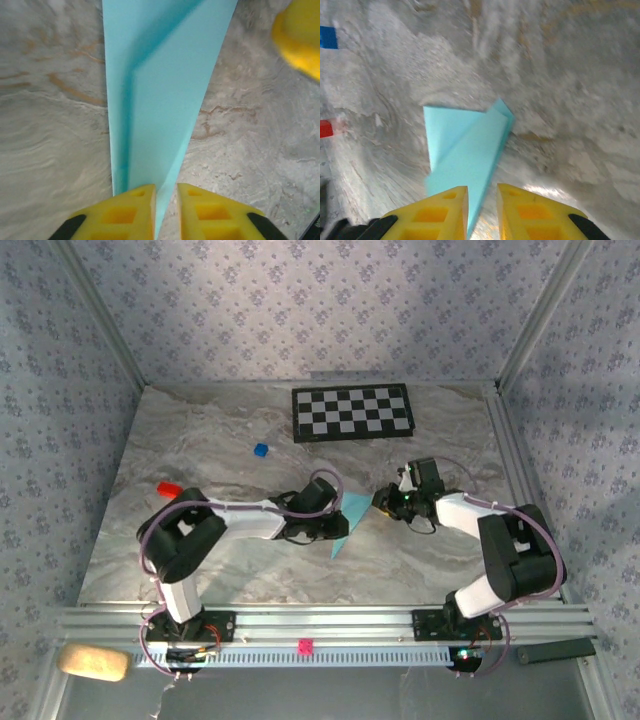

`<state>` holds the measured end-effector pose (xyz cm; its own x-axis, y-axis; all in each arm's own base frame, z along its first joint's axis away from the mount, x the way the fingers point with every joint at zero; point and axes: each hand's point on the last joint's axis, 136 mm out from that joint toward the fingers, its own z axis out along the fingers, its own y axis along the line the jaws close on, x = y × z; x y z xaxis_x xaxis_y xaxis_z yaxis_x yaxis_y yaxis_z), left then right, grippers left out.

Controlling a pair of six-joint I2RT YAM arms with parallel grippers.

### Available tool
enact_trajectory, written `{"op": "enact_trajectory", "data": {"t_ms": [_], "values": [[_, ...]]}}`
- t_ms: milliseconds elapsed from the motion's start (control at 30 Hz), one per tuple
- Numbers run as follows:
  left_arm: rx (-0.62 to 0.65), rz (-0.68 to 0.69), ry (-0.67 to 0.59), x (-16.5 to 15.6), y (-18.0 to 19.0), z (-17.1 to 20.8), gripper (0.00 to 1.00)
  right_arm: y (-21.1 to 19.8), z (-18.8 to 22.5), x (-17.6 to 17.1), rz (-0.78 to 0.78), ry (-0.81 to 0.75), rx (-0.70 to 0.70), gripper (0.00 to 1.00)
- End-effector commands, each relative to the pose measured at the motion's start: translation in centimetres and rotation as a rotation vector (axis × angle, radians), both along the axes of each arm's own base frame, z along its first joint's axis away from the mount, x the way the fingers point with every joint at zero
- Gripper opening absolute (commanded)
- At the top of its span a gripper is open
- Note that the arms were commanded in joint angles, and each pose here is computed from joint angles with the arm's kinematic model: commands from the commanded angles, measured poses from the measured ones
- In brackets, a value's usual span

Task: Fold a paper plane with a square sheet of paper (pick it up from the middle)
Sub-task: Fold the wing for the fifth time at the center of the table, then turn over a paper plane at the center of the table.

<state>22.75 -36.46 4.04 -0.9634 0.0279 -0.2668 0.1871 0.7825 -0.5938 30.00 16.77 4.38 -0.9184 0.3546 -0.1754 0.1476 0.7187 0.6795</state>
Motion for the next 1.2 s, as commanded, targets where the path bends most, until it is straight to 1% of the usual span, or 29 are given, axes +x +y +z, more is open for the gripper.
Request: {"op": "enact_trajectory", "data": {"t_ms": [0,133,267,433,667,767,933,1167], "values": [[0.021,0.018,-0.092,1.7,0.9,3.0,0.22,-0.2,0.2,-1.1,-0.009,0.027,-0.005,0.22],[0.033,0.04,-0.063,2.6,2.5,2.6,0.23,0.6,0.1,-1.7,0.004,0.042,-0.004,0.23],[-0.027,0.04,0.005,3.1,2.6,2.0,0.23,1.7,0.2,-1.8,0.031,0.045,0.004,0.27],[-0.048,-0.007,0.064,2.8,1.6,1.0,0.24,2.3,-0.3,-2.1,0.073,0.077,-0.039,0.23],[-0.044,-0.042,0.122,2.2,1.0,-0.3,0.24,2.5,-1.2,-2.3,0.079,0.108,-0.055,0.22],[-0.052,-0.063,0.137,1.8,0.8,-0.5,0.24,2.5,-1.5,-2.4,0.084,0.116,-0.059,0.22],[0.002,-0.06,0.14,1.5,1.5,-1.2,0.23,3.0,-1.7,-2.8,0.105,0.129,-0.053,0.21],[-0.033,-0.105,0.174,0.5,0.7,-1.4,0.22,3.2,-2.1,-3.1,0.115,0.145,-0.051,0.2]]}}
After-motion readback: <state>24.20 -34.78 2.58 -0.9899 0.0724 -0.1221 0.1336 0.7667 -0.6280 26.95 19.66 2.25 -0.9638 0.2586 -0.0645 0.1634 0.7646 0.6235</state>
